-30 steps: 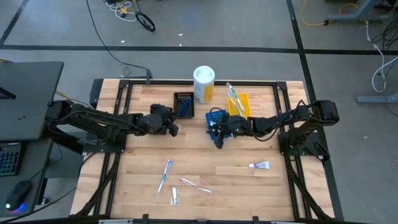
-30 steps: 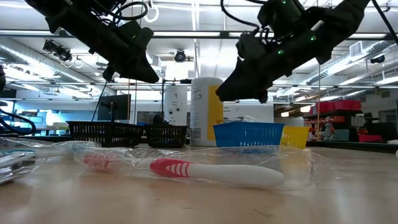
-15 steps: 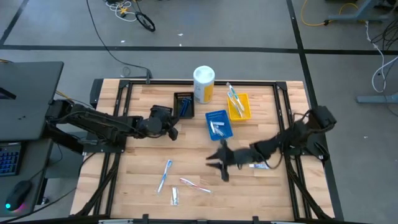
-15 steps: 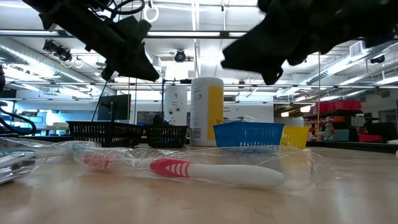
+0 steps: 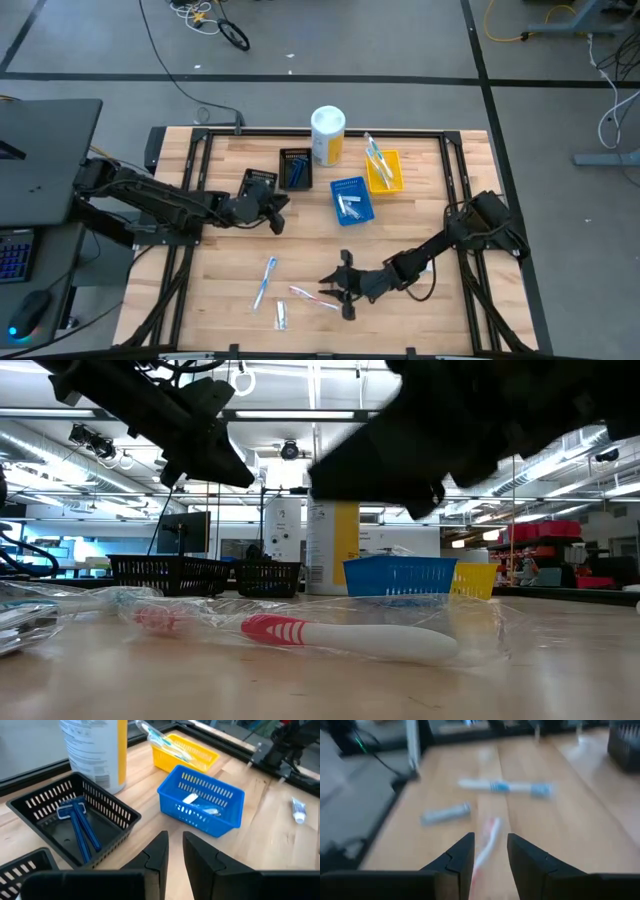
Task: Pick & Place Travel size toiletries
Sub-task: Put the orange toothbrush into the yellow bin
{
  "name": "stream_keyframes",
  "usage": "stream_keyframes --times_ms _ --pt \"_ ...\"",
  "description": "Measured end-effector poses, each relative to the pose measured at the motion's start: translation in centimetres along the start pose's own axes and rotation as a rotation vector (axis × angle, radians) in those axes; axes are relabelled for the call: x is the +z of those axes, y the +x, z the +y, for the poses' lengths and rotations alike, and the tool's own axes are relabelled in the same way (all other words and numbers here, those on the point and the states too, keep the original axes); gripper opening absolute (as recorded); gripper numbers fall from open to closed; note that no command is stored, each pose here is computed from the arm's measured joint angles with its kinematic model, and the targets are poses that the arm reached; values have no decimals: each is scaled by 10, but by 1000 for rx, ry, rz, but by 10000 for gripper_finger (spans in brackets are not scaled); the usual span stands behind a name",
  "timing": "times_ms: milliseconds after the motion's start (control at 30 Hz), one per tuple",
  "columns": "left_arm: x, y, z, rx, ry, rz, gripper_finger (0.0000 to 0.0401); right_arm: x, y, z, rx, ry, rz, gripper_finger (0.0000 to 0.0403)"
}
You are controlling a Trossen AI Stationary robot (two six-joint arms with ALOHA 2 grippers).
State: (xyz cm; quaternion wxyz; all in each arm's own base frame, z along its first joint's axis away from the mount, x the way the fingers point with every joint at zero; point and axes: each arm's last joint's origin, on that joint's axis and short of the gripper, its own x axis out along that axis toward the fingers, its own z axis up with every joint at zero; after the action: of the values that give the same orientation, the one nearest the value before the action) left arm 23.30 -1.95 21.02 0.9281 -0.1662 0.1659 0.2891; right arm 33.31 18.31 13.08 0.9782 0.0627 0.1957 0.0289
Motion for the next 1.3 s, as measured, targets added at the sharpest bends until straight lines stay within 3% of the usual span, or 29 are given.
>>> stream_keyframes --times_ms 167,333,733,933,1300 --pt "-5 -4 -5 -21 26 20 63 -15 3 21 -15 1 116 125" --pt "-10 -9 -9 -40 31 37 63 -27 6 42 -62 -37 93 125" --pt "-42 -12 3 -21 -32 96 63 -58 19 31 -96 81 208 125" --pt "-59 -12 15 12 -53 126 63 -59 19 28 -122 -100 226 123" --pt "-60 -12 16 -7 -65 98 63 -52 20 19 -135 -132 241 32"
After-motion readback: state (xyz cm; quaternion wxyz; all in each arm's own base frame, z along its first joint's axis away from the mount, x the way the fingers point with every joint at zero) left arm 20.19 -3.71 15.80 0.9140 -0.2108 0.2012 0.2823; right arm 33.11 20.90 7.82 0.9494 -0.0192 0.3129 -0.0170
